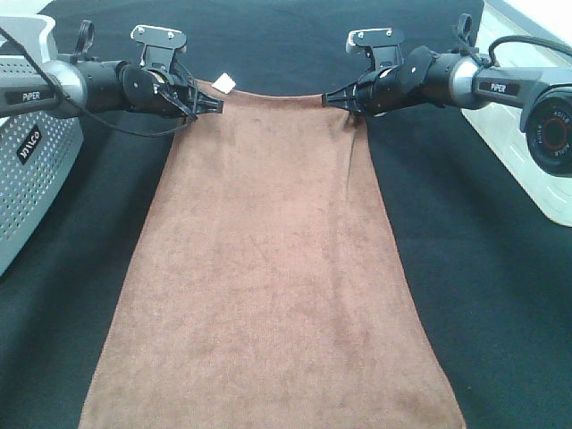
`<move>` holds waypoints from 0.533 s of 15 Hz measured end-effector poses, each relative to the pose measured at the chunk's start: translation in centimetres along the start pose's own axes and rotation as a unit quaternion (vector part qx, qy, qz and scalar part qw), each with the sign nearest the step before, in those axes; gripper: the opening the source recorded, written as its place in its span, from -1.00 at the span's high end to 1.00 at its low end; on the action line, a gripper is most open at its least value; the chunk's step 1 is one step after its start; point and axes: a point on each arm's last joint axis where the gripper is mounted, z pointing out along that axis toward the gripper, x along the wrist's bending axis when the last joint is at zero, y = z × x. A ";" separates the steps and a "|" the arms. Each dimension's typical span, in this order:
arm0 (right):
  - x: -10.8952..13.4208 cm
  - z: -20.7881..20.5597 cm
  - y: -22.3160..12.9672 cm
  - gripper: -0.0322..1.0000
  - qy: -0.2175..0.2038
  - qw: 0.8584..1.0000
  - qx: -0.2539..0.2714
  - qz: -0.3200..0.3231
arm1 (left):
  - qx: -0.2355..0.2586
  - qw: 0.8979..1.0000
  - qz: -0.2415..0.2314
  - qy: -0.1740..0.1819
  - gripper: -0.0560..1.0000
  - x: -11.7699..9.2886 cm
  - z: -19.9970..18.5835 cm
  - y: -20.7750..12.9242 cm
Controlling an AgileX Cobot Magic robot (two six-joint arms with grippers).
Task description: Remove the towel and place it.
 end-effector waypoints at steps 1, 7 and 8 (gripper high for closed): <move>0.0 0.0 0.0 0.79 0.000 1.000 0.000 0.000 | 0.000 1.000 0.000 0.000 0.75 0.0 0.0 0.0; -1.0 0.0 -0.2 0.11 -0.007 1.000 0.001 0.009 | -0.001 1.000 0.000 0.000 0.32 0.0 0.0 0.0; -1.4 0.1 -0.4 0.02 -0.008 1.000 0.002 0.017 | -0.002 1.000 0.000 0.000 0.13 0.0 0.0 0.0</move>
